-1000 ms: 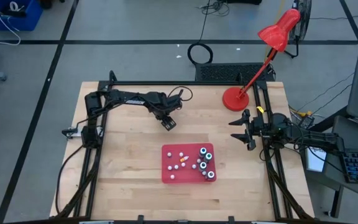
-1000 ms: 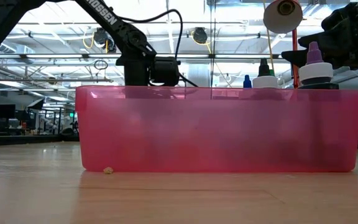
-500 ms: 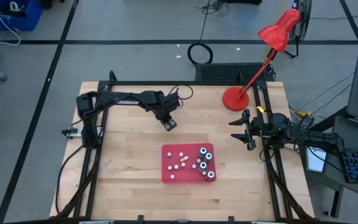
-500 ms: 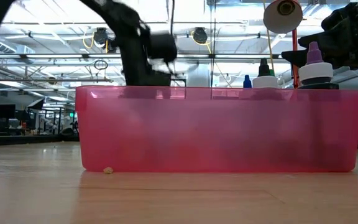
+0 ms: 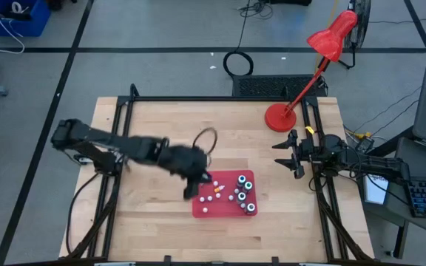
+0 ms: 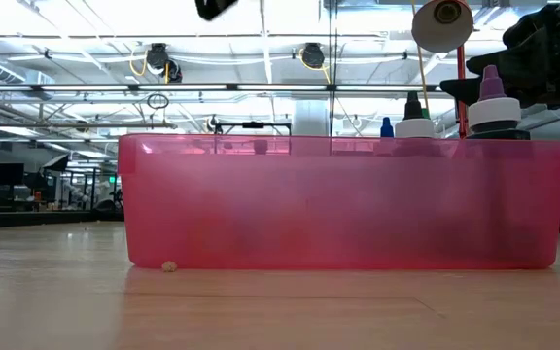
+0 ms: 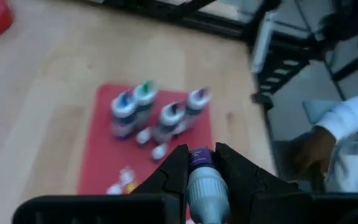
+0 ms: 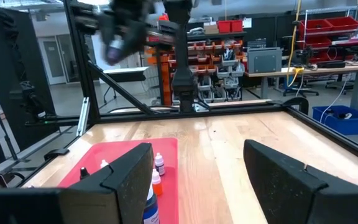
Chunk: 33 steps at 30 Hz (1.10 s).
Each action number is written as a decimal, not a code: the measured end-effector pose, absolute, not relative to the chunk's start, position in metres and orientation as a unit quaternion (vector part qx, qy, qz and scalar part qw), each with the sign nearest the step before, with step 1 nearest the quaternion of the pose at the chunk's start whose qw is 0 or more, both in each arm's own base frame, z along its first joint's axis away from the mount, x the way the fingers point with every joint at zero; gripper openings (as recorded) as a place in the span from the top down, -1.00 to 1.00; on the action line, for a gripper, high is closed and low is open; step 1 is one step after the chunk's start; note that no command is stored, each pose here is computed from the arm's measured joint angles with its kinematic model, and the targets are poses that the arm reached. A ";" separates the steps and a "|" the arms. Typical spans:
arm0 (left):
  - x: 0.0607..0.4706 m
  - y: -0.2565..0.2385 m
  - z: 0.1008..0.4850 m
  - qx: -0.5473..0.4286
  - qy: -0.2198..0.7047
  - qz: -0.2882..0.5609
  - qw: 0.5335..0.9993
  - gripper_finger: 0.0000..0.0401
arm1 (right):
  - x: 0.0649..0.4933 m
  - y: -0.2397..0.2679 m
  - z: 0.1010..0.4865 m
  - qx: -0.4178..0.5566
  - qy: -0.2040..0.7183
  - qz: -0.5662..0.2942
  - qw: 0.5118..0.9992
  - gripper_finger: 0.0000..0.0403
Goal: Pick & Place food coloring
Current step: Put the small violet food coloring bottle into the bin
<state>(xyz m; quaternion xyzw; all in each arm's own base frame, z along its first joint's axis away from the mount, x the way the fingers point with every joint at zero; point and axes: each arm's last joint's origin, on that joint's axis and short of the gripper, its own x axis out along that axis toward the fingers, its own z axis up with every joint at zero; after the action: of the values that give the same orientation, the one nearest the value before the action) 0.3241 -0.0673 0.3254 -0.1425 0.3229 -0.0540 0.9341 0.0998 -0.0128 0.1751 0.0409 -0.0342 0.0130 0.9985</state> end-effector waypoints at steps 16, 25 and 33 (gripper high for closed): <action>0.406 -0.135 0.272 -0.030 0.464 -0.022 0.885 0.69 | 0.100 -0.013 0.175 0.041 -0.032 0.013 0.999 -0.18; 0.435 -0.140 0.196 -0.031 0.530 0.008 0.847 0.69 | 0.100 -0.013 0.175 0.042 -0.031 0.013 0.999 -0.18; 0.442 -0.147 0.158 -0.049 0.560 0.008 0.827 0.69 | 0.100 -0.013 0.175 0.041 -0.032 0.013 0.999 -0.18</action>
<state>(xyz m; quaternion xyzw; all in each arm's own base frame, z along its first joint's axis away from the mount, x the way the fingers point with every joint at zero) 0.4421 -0.1470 0.1578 -0.0494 0.5598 0.0083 0.8271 0.1004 -0.0130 0.1746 0.0413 -0.0320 0.0128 0.9986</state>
